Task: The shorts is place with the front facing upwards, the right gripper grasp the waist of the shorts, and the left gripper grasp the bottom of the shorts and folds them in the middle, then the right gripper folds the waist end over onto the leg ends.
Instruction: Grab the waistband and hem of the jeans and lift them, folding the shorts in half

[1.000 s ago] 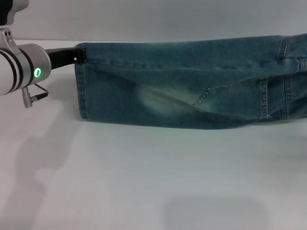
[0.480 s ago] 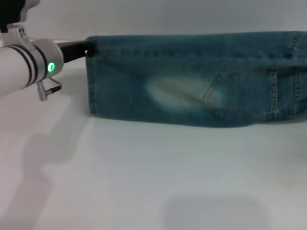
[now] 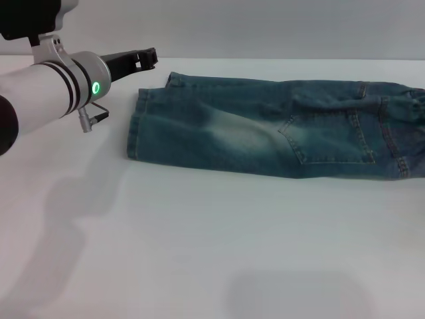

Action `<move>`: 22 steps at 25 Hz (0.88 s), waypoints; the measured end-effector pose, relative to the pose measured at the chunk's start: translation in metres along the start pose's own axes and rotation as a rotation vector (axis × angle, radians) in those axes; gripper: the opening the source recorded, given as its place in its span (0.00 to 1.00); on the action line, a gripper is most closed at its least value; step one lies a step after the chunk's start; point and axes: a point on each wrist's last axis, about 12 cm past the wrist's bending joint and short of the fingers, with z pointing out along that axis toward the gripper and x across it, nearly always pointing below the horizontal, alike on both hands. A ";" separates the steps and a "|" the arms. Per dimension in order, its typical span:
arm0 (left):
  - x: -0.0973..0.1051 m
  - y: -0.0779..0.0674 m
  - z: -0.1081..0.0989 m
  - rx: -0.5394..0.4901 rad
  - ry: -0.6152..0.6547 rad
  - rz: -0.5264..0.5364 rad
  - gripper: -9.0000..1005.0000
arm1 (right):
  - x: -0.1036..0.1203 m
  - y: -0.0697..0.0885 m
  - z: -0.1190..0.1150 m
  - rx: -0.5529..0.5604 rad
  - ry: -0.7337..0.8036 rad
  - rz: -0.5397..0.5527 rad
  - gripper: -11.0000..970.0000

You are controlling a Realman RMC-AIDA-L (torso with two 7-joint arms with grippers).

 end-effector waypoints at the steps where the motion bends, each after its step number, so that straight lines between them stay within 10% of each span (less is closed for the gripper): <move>1: 0.000 0.000 -0.001 0.002 0.002 0.002 0.20 | -0.001 -0.001 -0.003 0.005 -0.004 -0.003 0.26; 12: 0.013 0.004 -0.021 0.014 0.035 0.032 0.63 | 0.030 -0.020 -0.041 0.057 0.029 -0.057 0.54; 22: 0.021 0.010 -0.022 0.001 0.074 0.045 0.86 | 0.043 -0.036 -0.060 0.134 0.044 -0.001 0.56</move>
